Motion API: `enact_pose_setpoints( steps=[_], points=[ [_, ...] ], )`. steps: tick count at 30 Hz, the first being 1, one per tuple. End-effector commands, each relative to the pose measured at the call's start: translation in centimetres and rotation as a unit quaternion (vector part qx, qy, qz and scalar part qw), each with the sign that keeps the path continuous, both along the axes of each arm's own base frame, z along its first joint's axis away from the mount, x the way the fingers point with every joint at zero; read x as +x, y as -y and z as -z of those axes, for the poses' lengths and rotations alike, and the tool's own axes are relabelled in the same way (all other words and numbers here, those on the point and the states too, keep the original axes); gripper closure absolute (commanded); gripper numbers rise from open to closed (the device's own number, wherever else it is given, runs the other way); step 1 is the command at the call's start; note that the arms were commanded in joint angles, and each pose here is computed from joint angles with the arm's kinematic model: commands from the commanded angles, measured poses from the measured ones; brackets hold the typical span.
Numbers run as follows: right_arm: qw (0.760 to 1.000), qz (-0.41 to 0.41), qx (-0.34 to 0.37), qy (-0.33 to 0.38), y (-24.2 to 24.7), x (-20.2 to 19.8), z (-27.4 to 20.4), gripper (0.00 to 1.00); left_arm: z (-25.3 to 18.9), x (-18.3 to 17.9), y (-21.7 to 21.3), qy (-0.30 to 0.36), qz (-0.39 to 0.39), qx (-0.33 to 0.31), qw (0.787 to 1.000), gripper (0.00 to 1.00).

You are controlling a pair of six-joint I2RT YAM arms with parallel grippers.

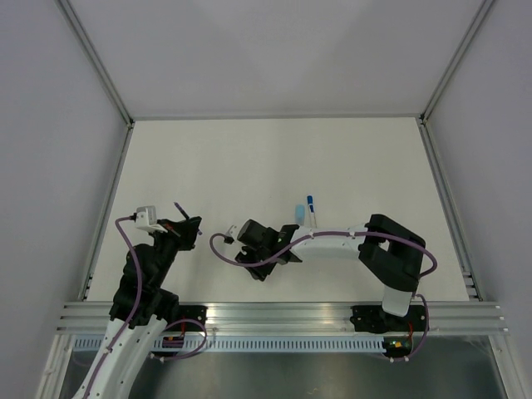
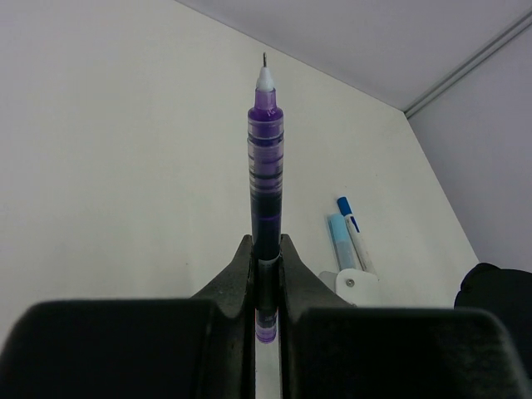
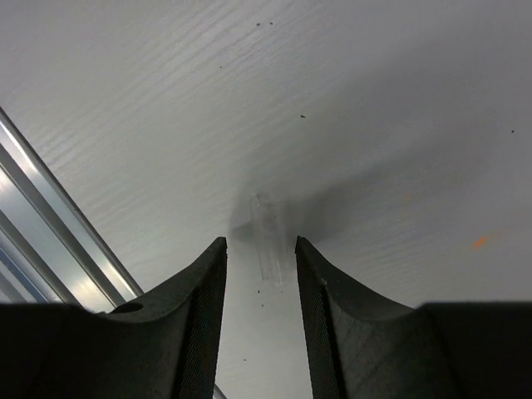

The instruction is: Insert the pens into the pen caps

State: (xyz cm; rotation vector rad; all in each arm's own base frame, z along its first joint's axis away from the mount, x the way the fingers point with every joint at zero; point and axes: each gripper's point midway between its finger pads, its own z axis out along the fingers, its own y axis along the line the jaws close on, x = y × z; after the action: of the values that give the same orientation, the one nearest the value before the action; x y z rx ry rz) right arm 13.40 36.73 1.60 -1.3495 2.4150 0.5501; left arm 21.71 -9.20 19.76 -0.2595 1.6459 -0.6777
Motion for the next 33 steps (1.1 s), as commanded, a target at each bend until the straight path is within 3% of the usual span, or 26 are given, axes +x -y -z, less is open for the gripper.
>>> enact_pose_setpoints(
  steps=[1,22,25,26,27,33],
  points=[
    [0.999,0.018,-0.032,0.022,0.5,0.8,1.0,0.56,-1.9,-0.1,-0.7,0.025,-0.015,0.006,1.0,0.98],
    [0.991,0.094,-0.079,0.054,1.4,2.4,0.6,0.91,-1.7,0.0,-1.0,0.021,-0.024,0.005,0.999,0.98],
    [0.991,0.092,-0.086,0.048,1.3,2.3,0.8,0.84,-1.7,0.0,-1.0,0.021,-0.025,0.005,0.999,0.98],
    [0.991,0.091,-0.089,0.046,1.4,2.2,1.0,0.73,-1.8,0.0,-1.0,0.022,-0.025,0.005,0.999,0.98],
    [0.99,0.093,-0.089,0.047,1.4,2.3,0.9,0.68,-1.8,0.0,-1.0,0.022,-0.025,0.004,0.999,0.98],
    [0.989,0.1,-0.1,0.044,2.2,2.0,0.5,0.66,-1.7,0.0,-1.1,0.02,-0.026,0.006,0.999,0.98]
  ],
)
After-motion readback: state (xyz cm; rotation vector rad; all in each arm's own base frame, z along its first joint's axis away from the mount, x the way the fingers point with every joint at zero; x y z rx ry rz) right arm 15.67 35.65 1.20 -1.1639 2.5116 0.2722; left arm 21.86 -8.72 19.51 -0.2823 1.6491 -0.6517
